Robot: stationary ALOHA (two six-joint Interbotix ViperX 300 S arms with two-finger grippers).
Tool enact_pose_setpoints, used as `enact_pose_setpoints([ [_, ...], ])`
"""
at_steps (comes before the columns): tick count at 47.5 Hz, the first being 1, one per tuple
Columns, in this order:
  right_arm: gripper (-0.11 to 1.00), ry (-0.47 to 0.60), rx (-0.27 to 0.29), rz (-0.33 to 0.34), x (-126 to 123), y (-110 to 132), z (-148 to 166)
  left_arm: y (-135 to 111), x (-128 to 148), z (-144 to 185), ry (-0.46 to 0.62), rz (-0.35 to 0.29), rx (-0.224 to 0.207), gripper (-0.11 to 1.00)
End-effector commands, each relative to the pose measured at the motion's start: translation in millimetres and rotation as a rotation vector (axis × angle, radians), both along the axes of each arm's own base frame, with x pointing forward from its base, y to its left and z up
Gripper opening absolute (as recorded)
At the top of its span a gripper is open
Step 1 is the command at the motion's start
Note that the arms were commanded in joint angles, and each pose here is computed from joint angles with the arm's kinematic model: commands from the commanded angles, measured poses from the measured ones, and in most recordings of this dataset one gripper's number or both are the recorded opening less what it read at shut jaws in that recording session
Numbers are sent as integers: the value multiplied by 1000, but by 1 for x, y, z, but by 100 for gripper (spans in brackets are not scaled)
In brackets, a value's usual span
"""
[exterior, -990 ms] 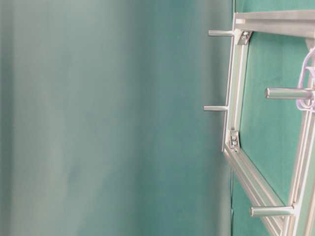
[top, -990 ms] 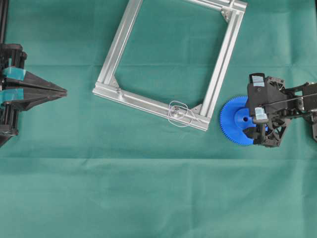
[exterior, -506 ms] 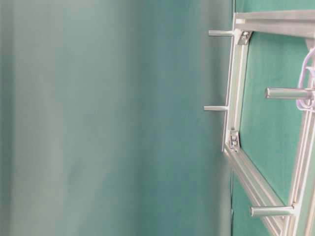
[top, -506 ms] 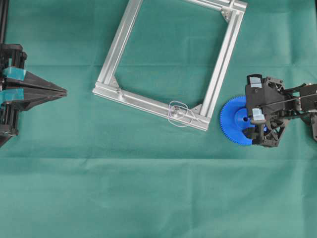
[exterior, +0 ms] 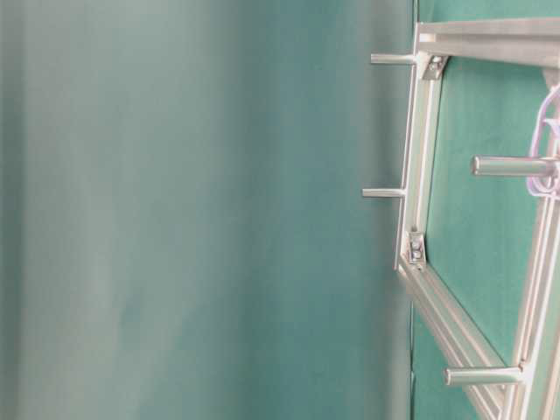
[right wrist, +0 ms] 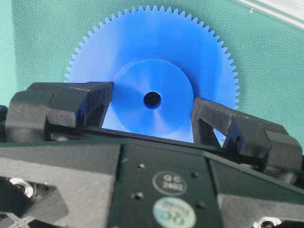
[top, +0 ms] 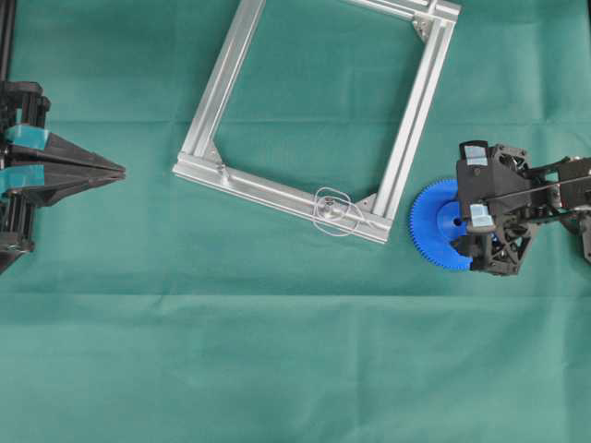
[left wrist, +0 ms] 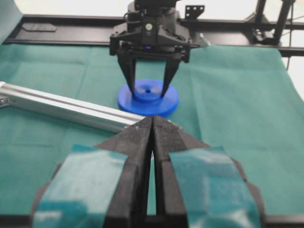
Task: Find the location of the shaft and insert the gear.
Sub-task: 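Lift the blue gear off the table with the right gripper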
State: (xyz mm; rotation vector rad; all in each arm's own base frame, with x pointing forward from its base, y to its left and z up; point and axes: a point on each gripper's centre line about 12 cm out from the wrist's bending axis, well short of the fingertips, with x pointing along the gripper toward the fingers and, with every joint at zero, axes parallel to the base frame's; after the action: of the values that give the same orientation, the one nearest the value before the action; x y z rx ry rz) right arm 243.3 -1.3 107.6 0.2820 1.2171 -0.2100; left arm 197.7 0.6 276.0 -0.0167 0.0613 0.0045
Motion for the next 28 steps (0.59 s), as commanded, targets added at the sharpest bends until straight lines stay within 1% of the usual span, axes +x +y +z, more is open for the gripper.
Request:
enact_pose_setpoints([
  [1, 69, 11, 1, -4, 0, -1, 0, 0, 3, 11, -28, 2, -1, 0],
  [17, 69, 12, 1, -4, 1, -1, 1, 0, 3, 10, -23, 2, 0, 0],
  [28, 69, 11, 0, -5, 6, -1, 13, 0, 3, 11, -23, 2, -1, 0],
])
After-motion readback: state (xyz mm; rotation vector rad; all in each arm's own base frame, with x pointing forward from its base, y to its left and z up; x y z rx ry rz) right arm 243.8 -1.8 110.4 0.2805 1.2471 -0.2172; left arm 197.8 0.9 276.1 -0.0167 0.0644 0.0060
